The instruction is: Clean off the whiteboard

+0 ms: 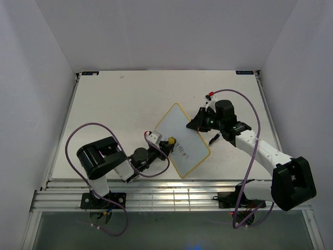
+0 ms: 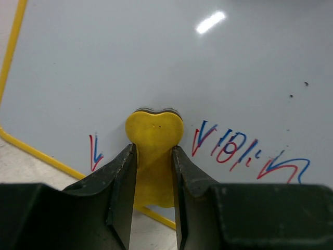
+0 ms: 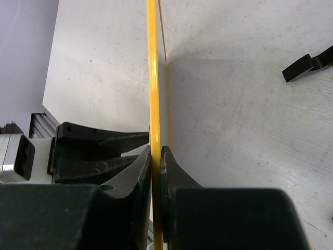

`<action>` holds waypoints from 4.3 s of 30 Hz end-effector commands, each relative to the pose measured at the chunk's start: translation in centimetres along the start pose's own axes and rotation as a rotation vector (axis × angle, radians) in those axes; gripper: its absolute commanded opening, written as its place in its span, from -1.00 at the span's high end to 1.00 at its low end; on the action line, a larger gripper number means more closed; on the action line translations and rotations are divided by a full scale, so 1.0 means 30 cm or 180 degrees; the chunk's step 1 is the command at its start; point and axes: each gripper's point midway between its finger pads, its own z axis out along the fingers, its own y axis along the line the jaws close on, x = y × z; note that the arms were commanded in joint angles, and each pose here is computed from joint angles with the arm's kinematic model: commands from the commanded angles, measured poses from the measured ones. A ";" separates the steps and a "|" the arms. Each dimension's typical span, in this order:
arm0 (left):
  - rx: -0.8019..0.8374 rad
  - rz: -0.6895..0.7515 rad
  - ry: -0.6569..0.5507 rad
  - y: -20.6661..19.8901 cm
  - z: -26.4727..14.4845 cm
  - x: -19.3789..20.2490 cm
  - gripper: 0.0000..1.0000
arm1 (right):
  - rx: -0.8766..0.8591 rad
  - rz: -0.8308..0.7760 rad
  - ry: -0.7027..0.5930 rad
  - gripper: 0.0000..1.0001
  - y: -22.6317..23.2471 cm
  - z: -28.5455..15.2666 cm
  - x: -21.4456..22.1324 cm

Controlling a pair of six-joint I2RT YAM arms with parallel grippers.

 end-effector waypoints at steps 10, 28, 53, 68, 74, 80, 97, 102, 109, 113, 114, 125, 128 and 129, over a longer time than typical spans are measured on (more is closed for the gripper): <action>0.0748 0.0110 -0.0025 -0.311 0.050 0.023 1.00 | -0.0282 0.0212 0.0135 0.85 0.035 0.033 0.069; 0.0831 0.0358 0.0292 -0.440 0.039 0.173 1.00 | -0.0294 0.0169 0.0056 0.85 0.056 0.032 0.036; 0.0234 -0.0066 0.0399 -0.178 -0.021 0.140 1.00 | -0.0361 0.0058 0.0075 0.85 0.060 0.027 0.044; -0.0690 -0.0299 0.0348 0.121 0.008 0.142 1.00 | -0.0559 0.0053 0.0126 0.85 0.110 -0.013 0.060; -0.0708 -0.0391 0.0327 0.137 0.014 0.116 1.00 | -0.0437 -0.0036 0.0203 0.85 0.069 -0.005 0.091; -0.0873 -0.0642 0.0406 0.203 0.019 0.104 1.00 | -0.0367 -0.0141 0.0228 0.85 0.045 -0.010 0.109; -0.1505 -0.0877 0.0715 0.360 0.058 0.106 1.00 | -0.0554 -0.0162 0.0253 0.85 0.080 -0.029 0.121; -0.1594 -0.0803 0.0711 0.382 0.073 0.080 1.00 | -0.0667 -0.0200 0.0222 0.85 0.109 -0.041 0.109; -0.1537 -0.0825 0.0744 0.369 0.088 0.072 1.00 | -0.0650 -0.0206 0.0186 0.85 0.107 -0.046 0.108; -0.1418 -0.0973 0.0838 0.337 0.087 0.103 1.00 | -0.0682 -0.0180 0.0148 0.85 0.113 -0.048 0.105; -0.1420 -0.0963 0.0851 0.330 0.085 0.110 1.00 | -0.0684 -0.0168 0.0146 0.85 0.113 -0.047 0.105; -0.1582 -0.1149 0.1265 0.224 0.042 0.195 1.00 | -0.0641 -0.0057 -0.0012 0.85 0.121 -0.046 0.065; -0.1661 -0.1121 0.1322 0.219 0.024 0.216 1.00 | -0.0640 -0.0020 -0.0071 0.85 0.128 -0.052 0.053; -0.1674 -0.1120 0.1342 0.215 0.019 0.221 1.00 | -0.0646 0.0001 -0.0132 0.85 0.134 -0.056 0.040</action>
